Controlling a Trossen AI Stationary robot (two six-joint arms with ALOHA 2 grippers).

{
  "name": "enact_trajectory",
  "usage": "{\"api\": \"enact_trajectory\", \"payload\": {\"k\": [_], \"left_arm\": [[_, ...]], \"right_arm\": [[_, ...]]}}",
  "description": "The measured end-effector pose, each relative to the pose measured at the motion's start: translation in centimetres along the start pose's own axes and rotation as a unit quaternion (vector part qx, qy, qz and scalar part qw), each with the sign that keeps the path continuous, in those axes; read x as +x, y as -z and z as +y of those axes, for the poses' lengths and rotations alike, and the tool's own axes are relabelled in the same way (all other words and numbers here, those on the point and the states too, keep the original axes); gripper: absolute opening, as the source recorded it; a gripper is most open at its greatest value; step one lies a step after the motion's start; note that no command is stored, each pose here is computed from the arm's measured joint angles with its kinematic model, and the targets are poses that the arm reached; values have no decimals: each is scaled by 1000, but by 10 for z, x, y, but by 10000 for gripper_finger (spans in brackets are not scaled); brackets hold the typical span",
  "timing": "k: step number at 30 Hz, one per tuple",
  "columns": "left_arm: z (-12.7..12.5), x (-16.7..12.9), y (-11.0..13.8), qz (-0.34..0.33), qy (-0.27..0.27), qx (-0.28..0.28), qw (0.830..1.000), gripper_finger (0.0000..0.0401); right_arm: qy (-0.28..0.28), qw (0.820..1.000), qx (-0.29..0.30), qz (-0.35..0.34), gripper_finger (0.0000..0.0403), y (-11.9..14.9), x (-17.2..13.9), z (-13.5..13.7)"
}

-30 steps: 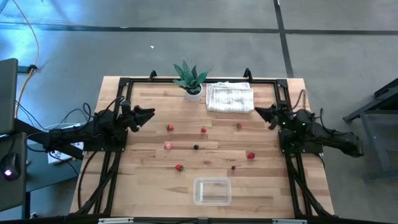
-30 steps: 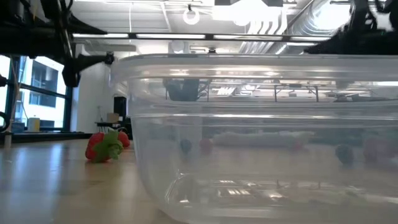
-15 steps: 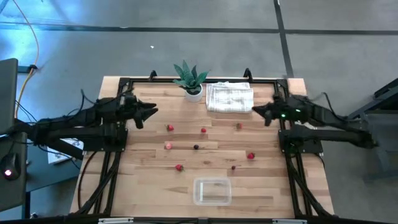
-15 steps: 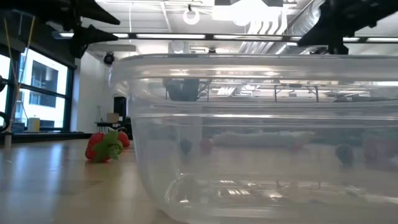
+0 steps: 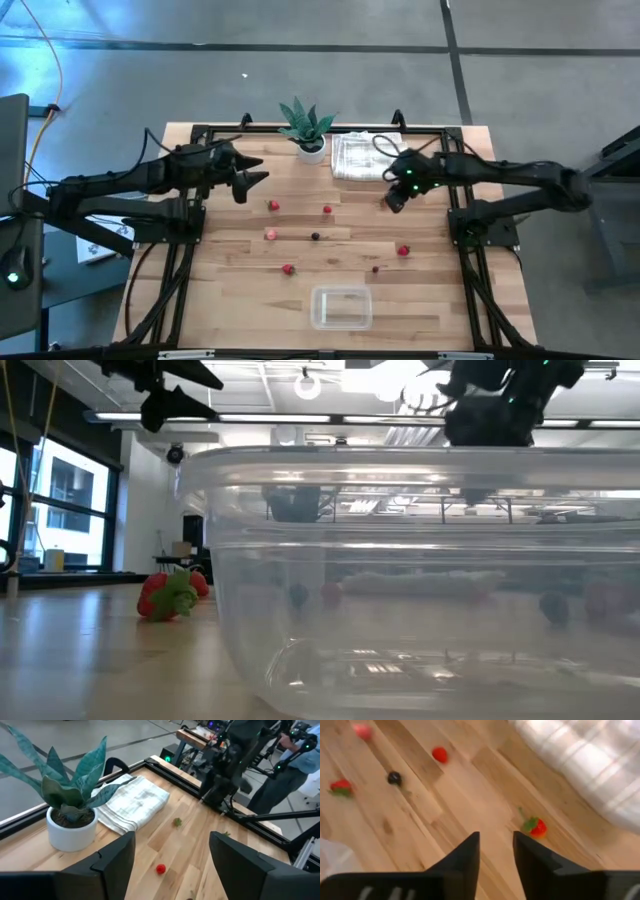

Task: Pick and placing Produce into tupperware
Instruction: Put the strawberry into the transparent bin

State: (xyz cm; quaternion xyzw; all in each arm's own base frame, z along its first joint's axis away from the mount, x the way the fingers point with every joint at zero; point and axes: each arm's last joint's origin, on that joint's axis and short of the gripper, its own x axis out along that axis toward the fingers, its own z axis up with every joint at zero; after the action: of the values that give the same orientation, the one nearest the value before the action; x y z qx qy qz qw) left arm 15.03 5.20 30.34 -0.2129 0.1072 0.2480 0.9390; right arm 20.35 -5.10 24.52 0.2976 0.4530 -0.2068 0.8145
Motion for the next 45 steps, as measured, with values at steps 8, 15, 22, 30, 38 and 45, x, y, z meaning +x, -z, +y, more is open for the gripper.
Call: {"api": "enact_trajectory", "payload": {"k": [8, 15, 22, 30, 38, 45], "left_arm": [[0, 0, 0, -1, 0, -2, 1000, 249], [0, 0, 0, 0, 0, -4, 1000, 249], [0, 0, 0, 2, -1, -11, 1000, 248], [1, 0, 2, 9, -4, -13, 1000, 248], [1, 0, 2, 9, -4, -14, 1000, 248], [1, 0, 2, 9, -4, -14, 1000, 248]], "right_arm": [[55, 995, -10, 88, 154, 5, 54, -6], [79, 993, -49, 66, 154, -6, 88, -5], [109, 986, -72, 100, 154, -1, 102, -10], [99, 989, -77, 82, 151, -5, 105, -8], [82, 989, -75, 93, 45, -4, 105, -7], [68, 990, -72, 98, 3, -3, 104, -6]]}}
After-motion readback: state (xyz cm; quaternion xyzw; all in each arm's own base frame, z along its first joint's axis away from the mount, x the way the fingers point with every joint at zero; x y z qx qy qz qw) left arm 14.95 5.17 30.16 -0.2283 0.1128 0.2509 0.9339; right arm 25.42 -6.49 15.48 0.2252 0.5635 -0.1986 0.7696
